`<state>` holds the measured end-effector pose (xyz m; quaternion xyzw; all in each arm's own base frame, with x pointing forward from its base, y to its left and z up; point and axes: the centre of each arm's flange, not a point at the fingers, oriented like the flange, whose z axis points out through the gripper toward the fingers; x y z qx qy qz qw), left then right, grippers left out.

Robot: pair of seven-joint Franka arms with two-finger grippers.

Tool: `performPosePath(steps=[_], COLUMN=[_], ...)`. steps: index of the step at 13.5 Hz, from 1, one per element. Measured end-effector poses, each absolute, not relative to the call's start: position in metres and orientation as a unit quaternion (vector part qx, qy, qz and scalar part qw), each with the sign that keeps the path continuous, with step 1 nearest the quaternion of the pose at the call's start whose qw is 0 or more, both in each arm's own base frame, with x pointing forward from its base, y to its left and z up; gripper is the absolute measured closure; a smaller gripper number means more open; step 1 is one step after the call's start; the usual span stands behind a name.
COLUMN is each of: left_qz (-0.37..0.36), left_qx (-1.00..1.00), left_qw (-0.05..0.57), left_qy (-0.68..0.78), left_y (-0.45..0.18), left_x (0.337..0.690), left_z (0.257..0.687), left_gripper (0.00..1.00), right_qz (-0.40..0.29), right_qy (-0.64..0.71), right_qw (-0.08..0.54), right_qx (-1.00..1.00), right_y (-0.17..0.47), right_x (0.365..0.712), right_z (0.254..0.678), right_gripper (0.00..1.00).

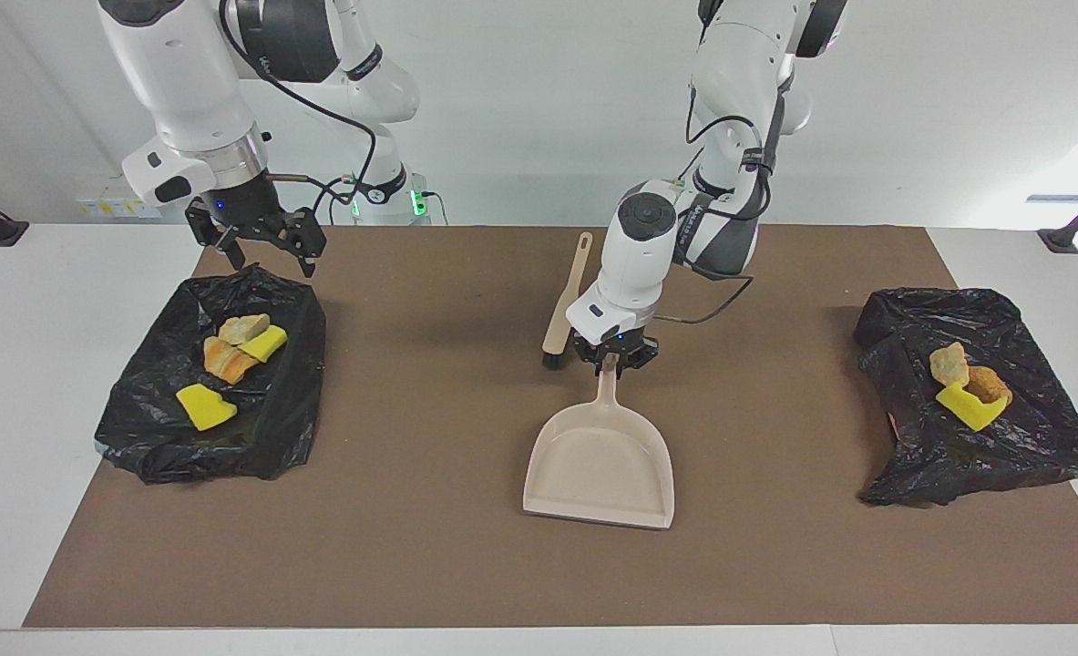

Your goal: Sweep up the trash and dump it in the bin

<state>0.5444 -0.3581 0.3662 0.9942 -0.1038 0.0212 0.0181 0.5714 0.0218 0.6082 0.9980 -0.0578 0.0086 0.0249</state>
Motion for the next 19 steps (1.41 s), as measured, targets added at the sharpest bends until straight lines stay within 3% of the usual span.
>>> performPosePath(steps=[4, 5, 12, 19], left_qz=[0.019, 0.020, 0.009, -0.012], left_qx=[0.996, 0.997, 0.997, 0.984], left_qw=[0.011, 0.010, 0.011, 0.017], left_qy=[-0.089, -0.078, -0.076, -0.174], left_y=[-0.340, -0.327, -0.182, -0.054], left_x=[0.553, 0.560, 0.601, 0.582], left_z=[0.377, 0.384, 0.471, 0.553], left_gripper=[0.05, 0.00, 0.00, 0.00], right_qz=[0.023, 0.027, 0.013, 0.012], right_qy=[-0.066, -0.069, -0.081, -0.081], right_qw=[0.024, 0.024, 0.027, 0.028], right_qx=[0.997, 0.997, 0.996, 0.996], right_y=[0.013, 0.010, -0.002, -0.002], right_x=[0.571, 0.570, 0.562, 0.562], right_z=[0.619, 0.624, 0.627, 0.627], right_gripper=[0.00, 0.00, 0.00, 0.00])
